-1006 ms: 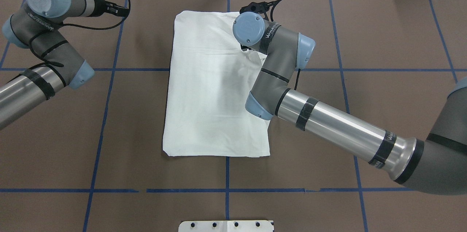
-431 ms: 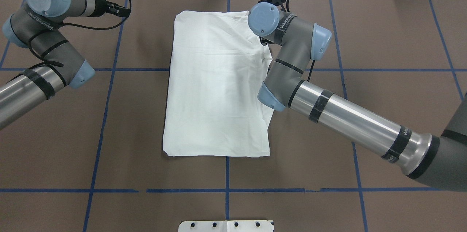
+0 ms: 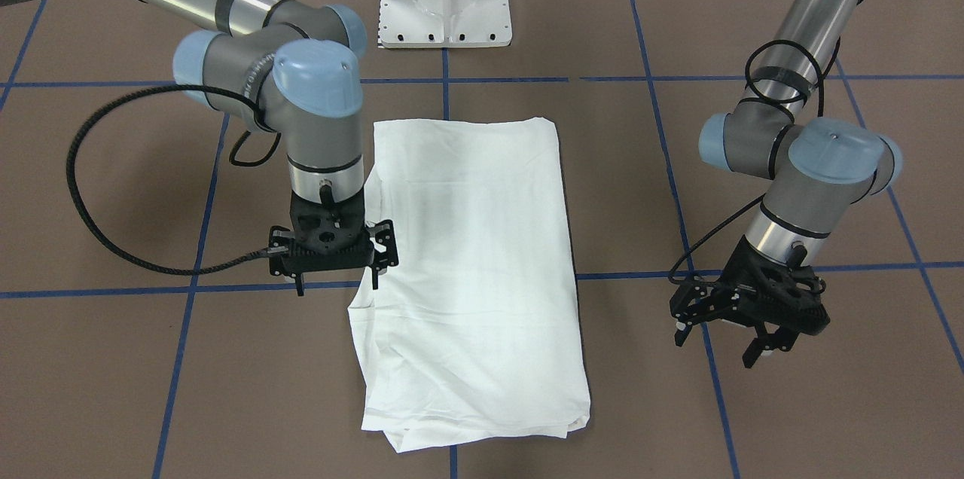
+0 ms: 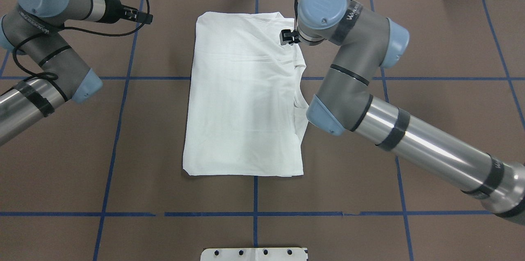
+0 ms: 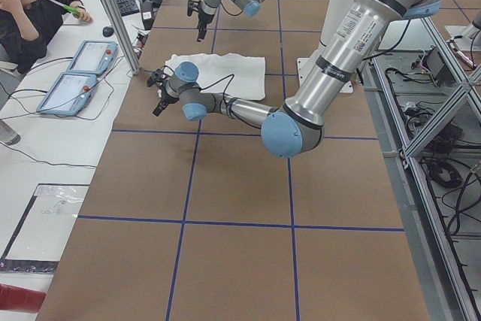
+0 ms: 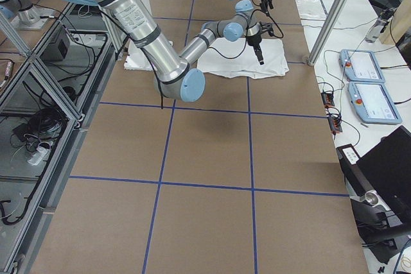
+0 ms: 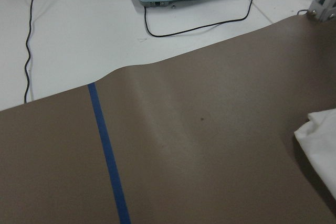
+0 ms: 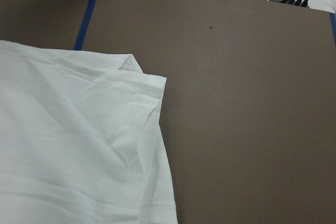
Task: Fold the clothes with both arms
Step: 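Lower both grippers to the shirt's side edges nearest the robot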
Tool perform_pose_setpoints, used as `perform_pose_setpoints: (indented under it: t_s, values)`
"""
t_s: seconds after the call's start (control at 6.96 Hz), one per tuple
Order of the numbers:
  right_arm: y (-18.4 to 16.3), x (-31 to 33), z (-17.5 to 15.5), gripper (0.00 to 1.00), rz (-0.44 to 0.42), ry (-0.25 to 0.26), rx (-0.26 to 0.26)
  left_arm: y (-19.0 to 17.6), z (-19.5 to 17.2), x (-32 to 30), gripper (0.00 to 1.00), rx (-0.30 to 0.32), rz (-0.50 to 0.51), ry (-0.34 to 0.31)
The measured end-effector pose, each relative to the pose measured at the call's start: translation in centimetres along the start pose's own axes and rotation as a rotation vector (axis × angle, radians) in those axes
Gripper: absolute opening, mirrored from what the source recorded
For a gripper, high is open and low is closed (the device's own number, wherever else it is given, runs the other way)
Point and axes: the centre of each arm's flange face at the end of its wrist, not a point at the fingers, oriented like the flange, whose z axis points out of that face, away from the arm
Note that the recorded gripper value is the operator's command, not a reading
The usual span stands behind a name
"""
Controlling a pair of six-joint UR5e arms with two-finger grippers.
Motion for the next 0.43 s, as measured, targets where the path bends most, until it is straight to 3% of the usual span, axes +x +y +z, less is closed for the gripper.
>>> perform_pose_setpoints:
  t_s: [0.14, 0.43]
  values:
    - [3.6, 1.2, -3.2, 1.00, 0.071, -0.068, 0.004, 1.5, -2.8, 1.0, 1.00, -0.010, -0.058, 0.057]
    - [12.5, 2.4, -7.2, 1.00, 0.198, -0.122, 0.033, 8.7, -9.6, 5.4, 1.00, -0.064, -0.160, 0.198]
